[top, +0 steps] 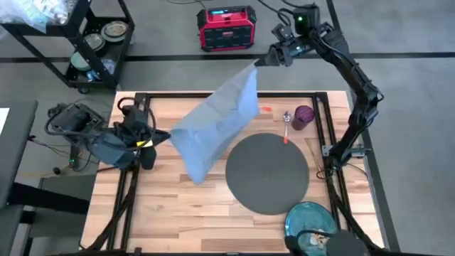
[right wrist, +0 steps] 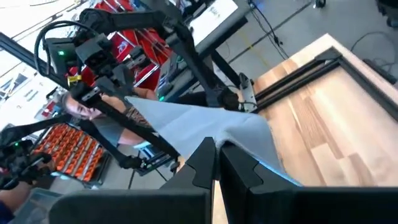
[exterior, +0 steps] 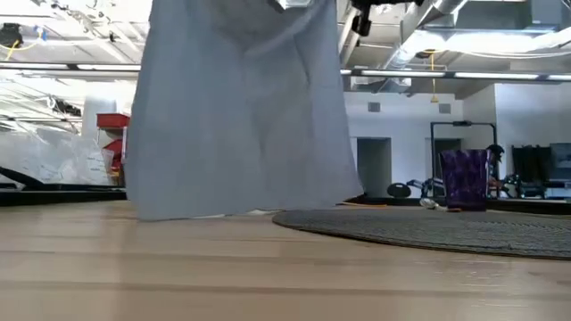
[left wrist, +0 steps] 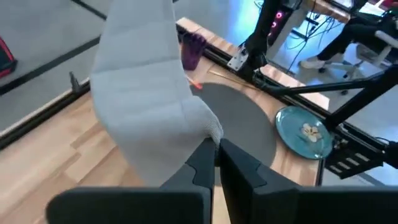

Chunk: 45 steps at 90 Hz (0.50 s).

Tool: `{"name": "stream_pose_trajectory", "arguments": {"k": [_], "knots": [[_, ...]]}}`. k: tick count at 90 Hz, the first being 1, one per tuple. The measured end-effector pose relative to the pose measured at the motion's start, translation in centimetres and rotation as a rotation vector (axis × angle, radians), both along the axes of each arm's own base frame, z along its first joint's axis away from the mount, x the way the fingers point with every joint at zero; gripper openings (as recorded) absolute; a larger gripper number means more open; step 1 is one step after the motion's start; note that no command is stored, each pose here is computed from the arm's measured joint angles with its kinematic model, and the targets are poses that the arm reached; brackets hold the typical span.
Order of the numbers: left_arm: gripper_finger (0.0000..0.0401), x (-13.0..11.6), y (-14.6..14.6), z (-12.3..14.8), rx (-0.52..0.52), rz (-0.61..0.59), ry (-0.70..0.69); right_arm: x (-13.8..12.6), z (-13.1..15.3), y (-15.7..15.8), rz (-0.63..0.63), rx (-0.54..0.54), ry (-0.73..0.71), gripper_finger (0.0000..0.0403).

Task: Set table place
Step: Fold the light gray table napkin on the table

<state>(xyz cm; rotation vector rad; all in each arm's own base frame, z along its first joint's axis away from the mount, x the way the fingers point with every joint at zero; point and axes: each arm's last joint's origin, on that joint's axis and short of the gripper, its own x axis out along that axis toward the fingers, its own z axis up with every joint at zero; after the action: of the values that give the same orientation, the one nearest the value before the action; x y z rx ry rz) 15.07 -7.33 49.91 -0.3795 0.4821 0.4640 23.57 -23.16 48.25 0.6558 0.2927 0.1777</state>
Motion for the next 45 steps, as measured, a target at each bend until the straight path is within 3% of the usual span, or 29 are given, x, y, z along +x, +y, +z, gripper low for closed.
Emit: {"name": "stream_pose_trajectory", "arguments": {"k": [29,45], "knots": [[0.0,-1.0,1.1,1.6,-0.015,0.021,-0.036,0.0,0.6,0.0,0.011,0.015,-0.037,0.0],[0.0,0.9,-0.1,1.6,0.024,-0.022,-0.054,0.0,0.8,0.2,0.026,0.017,-0.047,0.0]]}}
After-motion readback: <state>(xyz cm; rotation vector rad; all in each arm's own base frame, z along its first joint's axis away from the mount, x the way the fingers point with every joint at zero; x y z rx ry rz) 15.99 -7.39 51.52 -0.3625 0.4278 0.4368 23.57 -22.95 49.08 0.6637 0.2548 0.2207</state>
